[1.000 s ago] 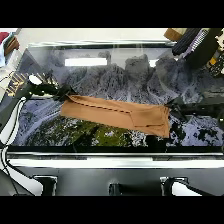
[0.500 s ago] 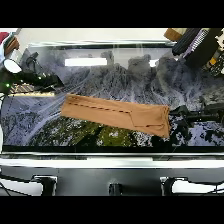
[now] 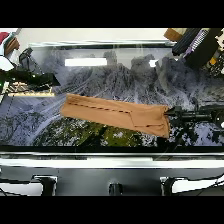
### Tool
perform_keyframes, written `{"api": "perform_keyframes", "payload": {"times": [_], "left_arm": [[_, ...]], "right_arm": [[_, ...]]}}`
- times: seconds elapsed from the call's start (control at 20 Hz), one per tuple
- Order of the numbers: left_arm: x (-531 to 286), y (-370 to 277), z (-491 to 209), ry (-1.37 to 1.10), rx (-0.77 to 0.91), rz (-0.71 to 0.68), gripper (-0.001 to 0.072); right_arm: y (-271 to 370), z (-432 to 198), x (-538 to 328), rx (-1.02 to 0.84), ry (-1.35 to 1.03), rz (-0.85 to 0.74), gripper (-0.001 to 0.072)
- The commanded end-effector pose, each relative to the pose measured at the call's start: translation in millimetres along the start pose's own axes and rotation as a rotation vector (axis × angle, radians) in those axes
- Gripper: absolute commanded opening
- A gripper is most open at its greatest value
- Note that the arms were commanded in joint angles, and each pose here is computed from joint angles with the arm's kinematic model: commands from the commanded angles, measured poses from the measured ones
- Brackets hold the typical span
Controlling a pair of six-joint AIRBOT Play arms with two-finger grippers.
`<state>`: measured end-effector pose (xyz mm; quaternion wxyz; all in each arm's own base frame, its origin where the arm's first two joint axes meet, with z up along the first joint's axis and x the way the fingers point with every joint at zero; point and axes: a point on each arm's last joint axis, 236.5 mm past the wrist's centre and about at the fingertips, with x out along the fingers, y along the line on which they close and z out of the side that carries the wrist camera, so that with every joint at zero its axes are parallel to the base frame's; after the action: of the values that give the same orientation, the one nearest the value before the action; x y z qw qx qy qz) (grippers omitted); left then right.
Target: Fold the clothes and pants, and hang the long-sleeved shirts on hangers.
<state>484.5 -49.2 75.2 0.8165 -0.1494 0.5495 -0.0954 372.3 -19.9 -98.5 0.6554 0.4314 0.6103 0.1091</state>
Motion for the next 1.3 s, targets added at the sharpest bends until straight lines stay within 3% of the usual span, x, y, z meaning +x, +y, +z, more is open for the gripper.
{"api": "perform_keyframes", "payload": {"times": [0.0,0.05,0.15,0.2,0.25,0.3,0.35,0.4,0.85,1.25], "left_arm": [[0,0,-1,0.003,0.0,0.002,0.0688],[0,1,-1,0.005,0.0,0.002,0.0688],[5,0,-2,0.015,-0.003,-0.002,0.0673],[9,0,-4,0.024,-0.003,-0.003,0.067],[15,-2,-6,0.037,-0.007,-0.01,0.058],[23,-6,-8,0.054,-0.015,-0.023,0.0353],[34,-15,-12,0.078,-0.02,-0.047,0.0077],[47,-28,-17,0.102,-0.022,-0.084,0.0014],[204,-248,-124,0.298,-0.068,-0.416,0.0012],[247,-375,-197,0.303,-0.241,-0.602,0.0011]], "right_arm": [[5,-8,22,-0.062,0.046,-0.038,0.0662],[8,-9,28,-0.074,0.047,-0.053,0.0625],[10,-7,39,-0.094,0.036,-0.092,0.0408],[11,-6,41,-0.097,0.033,-0.101,0.0166],[14,-6,41,-0.097,0.029,-0.097,0.0034],[19,-6,38,-0.09,0.023,-0.089,0.003],[24,-6,32,-0.073,0.01,-0.093,0.003],[33,-6,22,-0.068,-0.002,-0.093,0.003],[174,-6,-116,-0.246,-0.145,-0.081,0.003],[211,-29,-157,-0.294,-0.17,-0.083,0.003]]}}
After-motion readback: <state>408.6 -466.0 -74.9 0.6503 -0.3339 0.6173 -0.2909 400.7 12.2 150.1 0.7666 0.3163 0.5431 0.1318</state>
